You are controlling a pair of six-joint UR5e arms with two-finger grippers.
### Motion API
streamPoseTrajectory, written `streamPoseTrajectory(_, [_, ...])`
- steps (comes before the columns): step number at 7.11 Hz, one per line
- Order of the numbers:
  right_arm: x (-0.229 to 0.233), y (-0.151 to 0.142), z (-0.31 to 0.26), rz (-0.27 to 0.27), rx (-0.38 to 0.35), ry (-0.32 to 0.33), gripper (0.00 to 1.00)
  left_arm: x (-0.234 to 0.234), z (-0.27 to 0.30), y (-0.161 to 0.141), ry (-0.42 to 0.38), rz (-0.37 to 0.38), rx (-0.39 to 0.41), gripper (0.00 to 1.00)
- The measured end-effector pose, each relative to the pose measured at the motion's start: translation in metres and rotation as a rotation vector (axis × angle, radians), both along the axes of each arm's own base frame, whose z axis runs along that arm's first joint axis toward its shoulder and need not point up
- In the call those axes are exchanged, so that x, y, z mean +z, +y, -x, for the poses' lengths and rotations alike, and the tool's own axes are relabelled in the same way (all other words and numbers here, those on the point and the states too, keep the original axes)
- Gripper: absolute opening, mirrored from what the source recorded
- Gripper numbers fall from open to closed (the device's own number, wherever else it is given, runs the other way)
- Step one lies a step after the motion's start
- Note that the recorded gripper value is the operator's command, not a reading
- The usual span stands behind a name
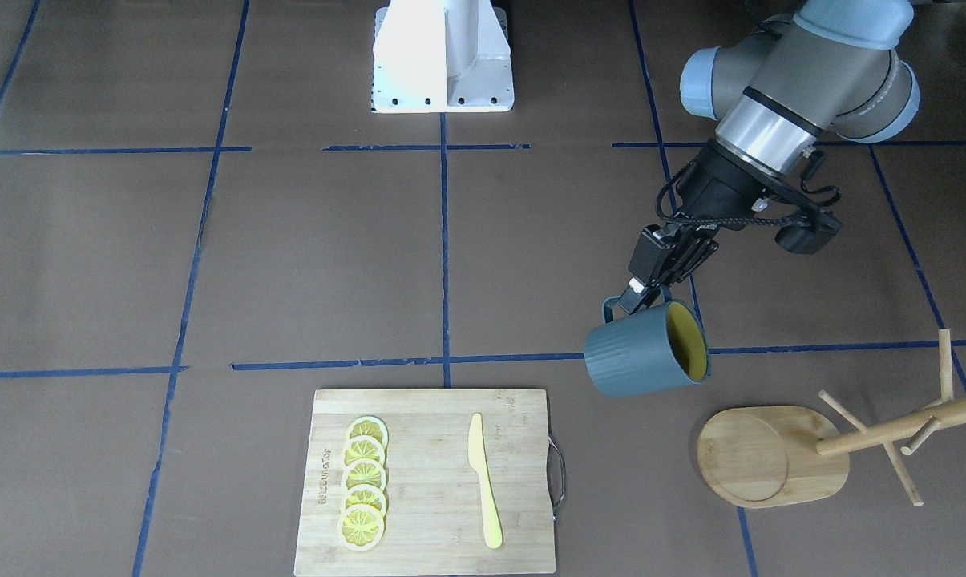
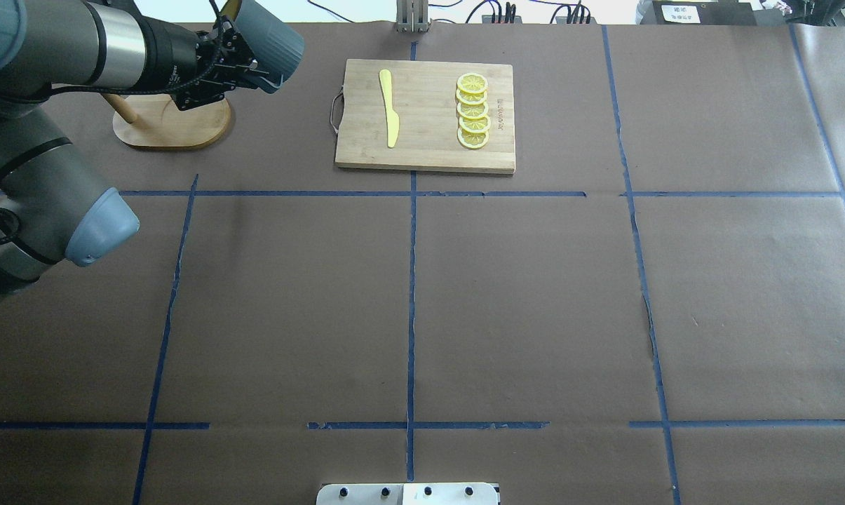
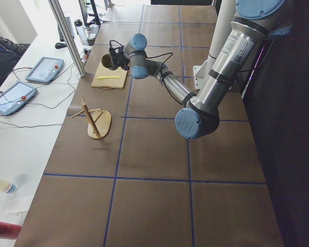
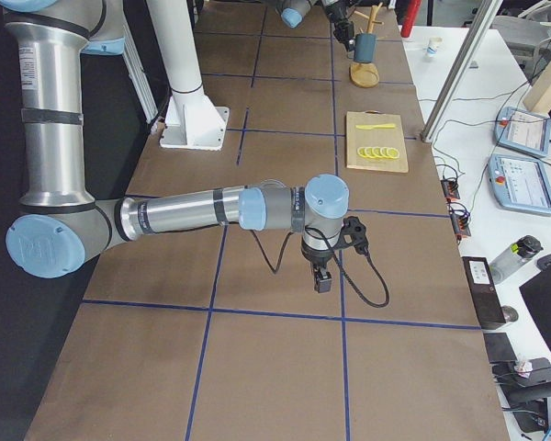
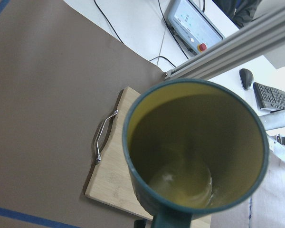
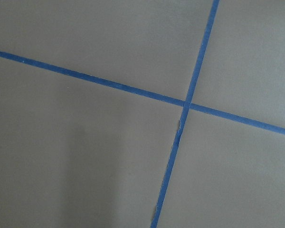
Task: Hang cup on storage rack
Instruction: 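Lift the mug with the left gripper and carry it toward the wooden rack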
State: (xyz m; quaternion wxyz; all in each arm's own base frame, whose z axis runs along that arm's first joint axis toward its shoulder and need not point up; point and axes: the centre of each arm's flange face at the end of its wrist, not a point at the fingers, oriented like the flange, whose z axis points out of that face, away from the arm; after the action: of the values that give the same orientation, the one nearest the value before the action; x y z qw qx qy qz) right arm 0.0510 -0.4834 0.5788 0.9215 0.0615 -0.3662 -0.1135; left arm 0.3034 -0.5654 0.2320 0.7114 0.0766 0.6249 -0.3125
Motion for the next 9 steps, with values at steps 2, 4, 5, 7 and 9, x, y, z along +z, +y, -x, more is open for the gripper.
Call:
streamPoseTrajectory(2, [-0.006,-0.001,-0.001,-0.012,0.002,-0.003,1.00,0.023,0.013,-0.026,0.122,0.095,-0.073,0.00])
streamPoseTrajectory(4, [-0.021,0.000,-0.001,-0.043,0.003,-0.004,1.00,0.047,0.028,-0.043,0.347,0.141,-0.200,0.00])
streamPoseTrajectory(5, [-0.025,0.000,-0.002,-0.053,0.003,-0.004,1.00,0.055,0.035,-0.047,0.451,0.154,-0.263,0.00])
streamPoseTrajectory(7, [-0.030,0.000,-0.002,-0.064,0.003,-0.003,1.00,0.078,0.043,-0.049,0.642,0.155,-0.373,0.00])
streamPoseTrajectory(9, [-0.037,-0.001,-0.002,-0.077,0.003,-0.003,1.00,0.102,0.043,-0.044,0.784,0.157,-0.448,0.00])
